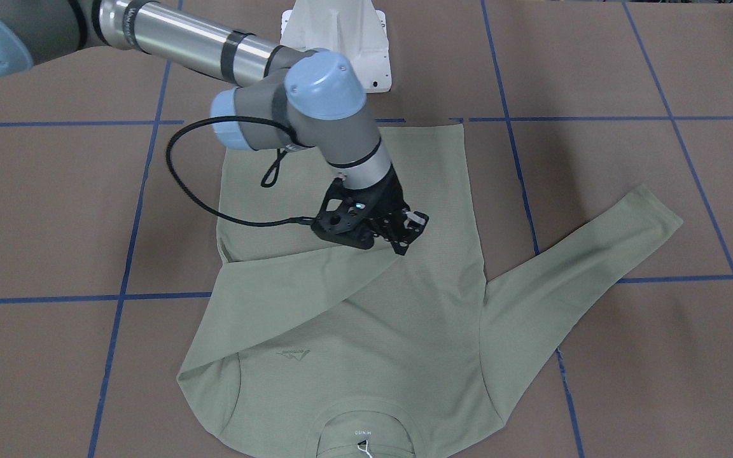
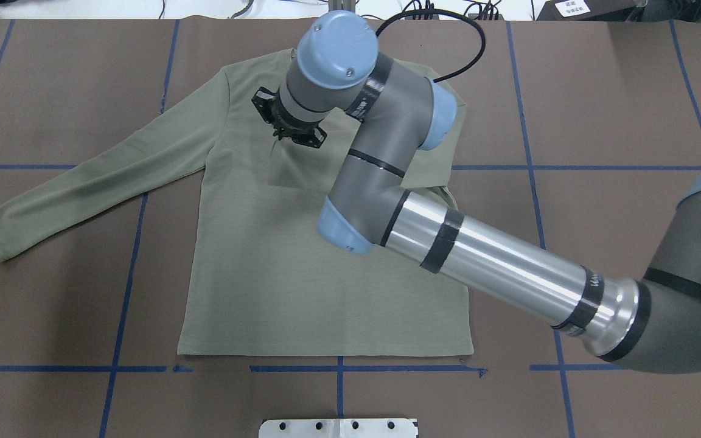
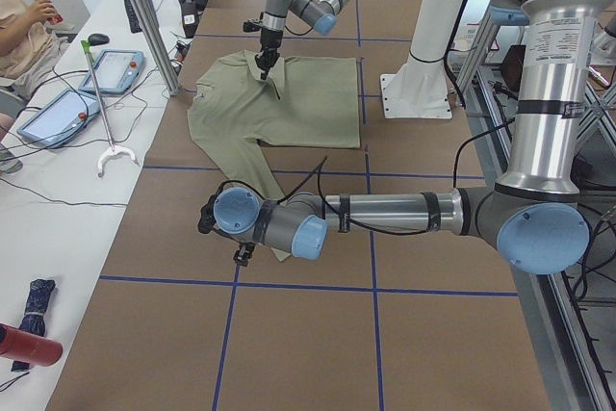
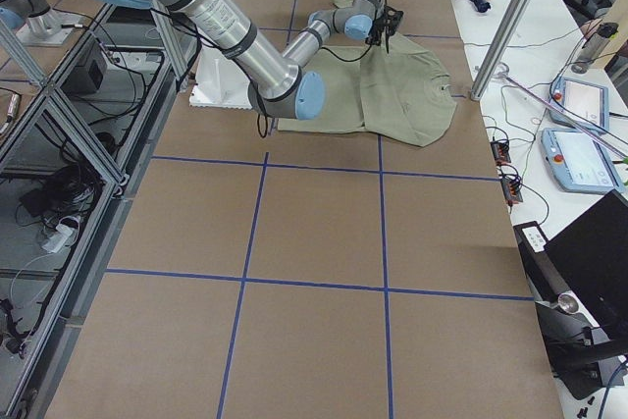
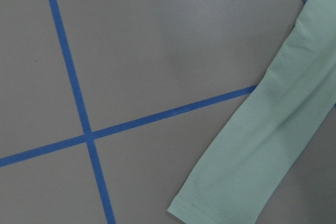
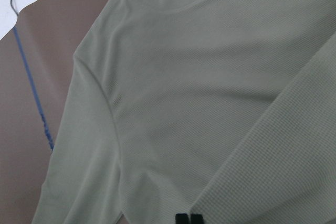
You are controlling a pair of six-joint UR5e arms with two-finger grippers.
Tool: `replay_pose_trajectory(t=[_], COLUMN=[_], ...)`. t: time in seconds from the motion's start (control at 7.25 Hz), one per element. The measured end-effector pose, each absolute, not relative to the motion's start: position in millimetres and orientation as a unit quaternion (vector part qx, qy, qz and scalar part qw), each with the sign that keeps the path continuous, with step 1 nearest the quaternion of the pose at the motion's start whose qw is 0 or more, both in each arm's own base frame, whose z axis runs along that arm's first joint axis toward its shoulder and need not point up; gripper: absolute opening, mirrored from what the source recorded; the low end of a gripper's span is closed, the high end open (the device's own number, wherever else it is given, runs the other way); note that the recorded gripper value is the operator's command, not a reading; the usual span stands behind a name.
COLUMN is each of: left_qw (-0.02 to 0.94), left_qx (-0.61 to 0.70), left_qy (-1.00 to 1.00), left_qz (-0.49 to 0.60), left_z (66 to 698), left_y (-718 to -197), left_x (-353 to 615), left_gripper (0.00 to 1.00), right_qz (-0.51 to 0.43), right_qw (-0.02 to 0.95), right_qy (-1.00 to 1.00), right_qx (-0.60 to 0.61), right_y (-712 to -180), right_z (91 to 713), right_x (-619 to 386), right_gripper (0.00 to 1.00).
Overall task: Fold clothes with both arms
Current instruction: 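Grasp the sleeve cuff with the right gripper and fold it across the shirt body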
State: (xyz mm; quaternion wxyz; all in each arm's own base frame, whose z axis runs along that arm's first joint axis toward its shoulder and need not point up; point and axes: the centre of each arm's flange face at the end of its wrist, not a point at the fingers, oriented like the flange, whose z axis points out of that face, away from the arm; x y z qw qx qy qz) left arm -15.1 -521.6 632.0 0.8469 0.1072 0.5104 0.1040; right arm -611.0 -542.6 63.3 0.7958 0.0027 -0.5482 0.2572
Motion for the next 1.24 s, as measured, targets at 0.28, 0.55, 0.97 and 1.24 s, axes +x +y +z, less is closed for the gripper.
replay_pose_trajectory(t=[0.28, 0.55, 0.97, 1.24], left_qw=[0.846, 0.846, 0.848, 0.853], left_qx=[0.106, 0.106, 0.092, 0.068], left_qy=[0.512, 0.512, 0.516, 0.514], left_qz=[0.103, 0.104, 0.079, 0.061], left_z=[633.3, 633.2, 624.4, 627.2], left_y=[-521.0, -521.0, -524.3, -524.6], left_x=[-15.0, -15.0, -8.4, 21.1], left_gripper=[1.00, 1.00, 1.00, 0.99], right_qz=[0.249, 0.247, 0.257, 0.266], right_qw=[0.787, 0.785, 0.788, 0.778], right_qy=[-0.564, -0.566, -0.557, -0.568], right_qx=[0.030, 0.039, 0.047, 0.036], right_y=[-513.4, -503.9, -512.5, -522.6], right_z=[36.3, 32.4, 25.3, 20.2], right_x=[-663.2, -680.0, -694.6, -669.9], right_gripper=[0.18, 0.83, 0.99, 0.99])
